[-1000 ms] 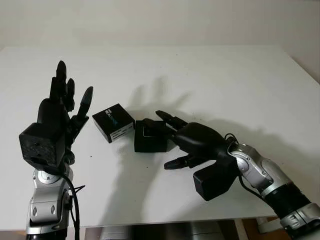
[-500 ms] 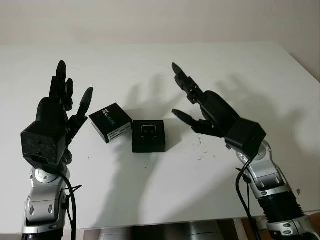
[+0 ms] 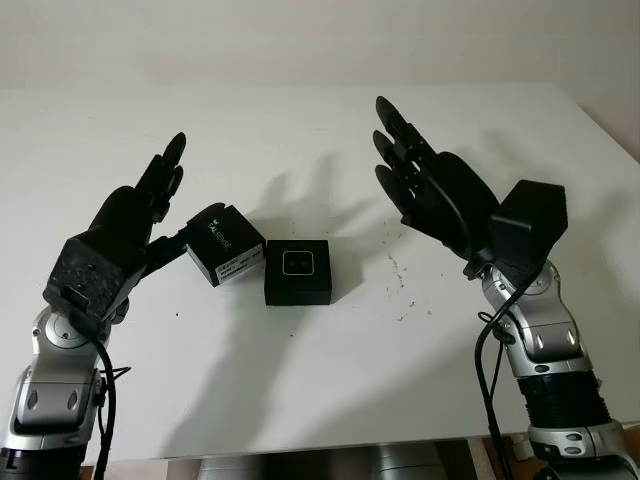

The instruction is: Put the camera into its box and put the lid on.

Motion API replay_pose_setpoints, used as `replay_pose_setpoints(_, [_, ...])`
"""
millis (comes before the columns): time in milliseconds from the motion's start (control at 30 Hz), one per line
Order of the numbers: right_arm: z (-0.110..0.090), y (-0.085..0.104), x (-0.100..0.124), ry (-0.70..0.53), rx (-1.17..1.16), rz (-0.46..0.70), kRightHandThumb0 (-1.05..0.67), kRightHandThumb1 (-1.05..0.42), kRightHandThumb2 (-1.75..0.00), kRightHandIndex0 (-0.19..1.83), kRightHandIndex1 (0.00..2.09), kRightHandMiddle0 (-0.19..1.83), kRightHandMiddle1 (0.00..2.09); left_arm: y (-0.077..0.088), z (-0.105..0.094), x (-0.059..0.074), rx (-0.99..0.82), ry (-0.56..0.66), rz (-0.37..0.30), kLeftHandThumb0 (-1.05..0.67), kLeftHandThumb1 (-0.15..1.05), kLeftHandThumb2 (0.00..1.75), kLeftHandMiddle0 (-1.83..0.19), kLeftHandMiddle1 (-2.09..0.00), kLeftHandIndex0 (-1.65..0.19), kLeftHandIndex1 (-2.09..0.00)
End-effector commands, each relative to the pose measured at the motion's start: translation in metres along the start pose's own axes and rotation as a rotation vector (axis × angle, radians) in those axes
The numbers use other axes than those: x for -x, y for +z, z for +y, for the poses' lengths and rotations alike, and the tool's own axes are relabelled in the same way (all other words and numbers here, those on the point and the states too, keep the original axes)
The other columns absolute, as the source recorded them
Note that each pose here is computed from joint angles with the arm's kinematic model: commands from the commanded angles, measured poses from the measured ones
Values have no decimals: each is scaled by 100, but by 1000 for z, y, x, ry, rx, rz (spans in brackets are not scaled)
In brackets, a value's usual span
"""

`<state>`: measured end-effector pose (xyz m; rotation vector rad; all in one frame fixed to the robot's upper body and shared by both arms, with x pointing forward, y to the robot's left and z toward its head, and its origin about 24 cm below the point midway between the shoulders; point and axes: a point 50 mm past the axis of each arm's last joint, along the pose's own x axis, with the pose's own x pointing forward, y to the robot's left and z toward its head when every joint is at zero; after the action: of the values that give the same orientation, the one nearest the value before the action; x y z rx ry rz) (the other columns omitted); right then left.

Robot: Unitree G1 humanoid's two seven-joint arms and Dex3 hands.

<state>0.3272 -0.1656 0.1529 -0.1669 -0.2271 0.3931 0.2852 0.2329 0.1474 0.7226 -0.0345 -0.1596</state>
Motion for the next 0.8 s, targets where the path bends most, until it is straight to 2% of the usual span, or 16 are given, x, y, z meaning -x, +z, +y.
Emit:
replay_pose_setpoints(0, [-4, 11, -4, -25, -17, -37, -70, -105, -58, -9, 3, -4, 1, 6, 4, -6, -66, -27, -8, -83, 105, 10, 8, -3, 9, -3])
replay_pose_setpoints(267, [-10, 13, -3, -71, -27, -31, -70, -105, -60, -9, 4, -4, 2, 4, -3, -25, -142, -52, 16, -84, 99, 5, 16, -3, 18, 0])
replay_pose_setpoints(467, [-9, 9, -2, -69, -27, -21, -68, -105, -63, -10, 4, -5, 2, -2, -13, -37, -190, -81, 128, -88, 98, 5, 19, 0, 19, 0])
replay_pose_setpoints(633, [-9, 8, -2, -75, -25, -19, -69, -105, -62, -10, 4, -5, 3, -4, -19, -41, -212, -95, 160, -89, 98, 5, 19, 0, 19, 0])
replay_pose_setpoints(767, [-9, 7, -2, -79, -27, -15, -67, -105, -64, -10, 4, -5, 3, -7, -25, -45, -298, -131, 179, -90, 96, 4, 19, 0, 19, 0])
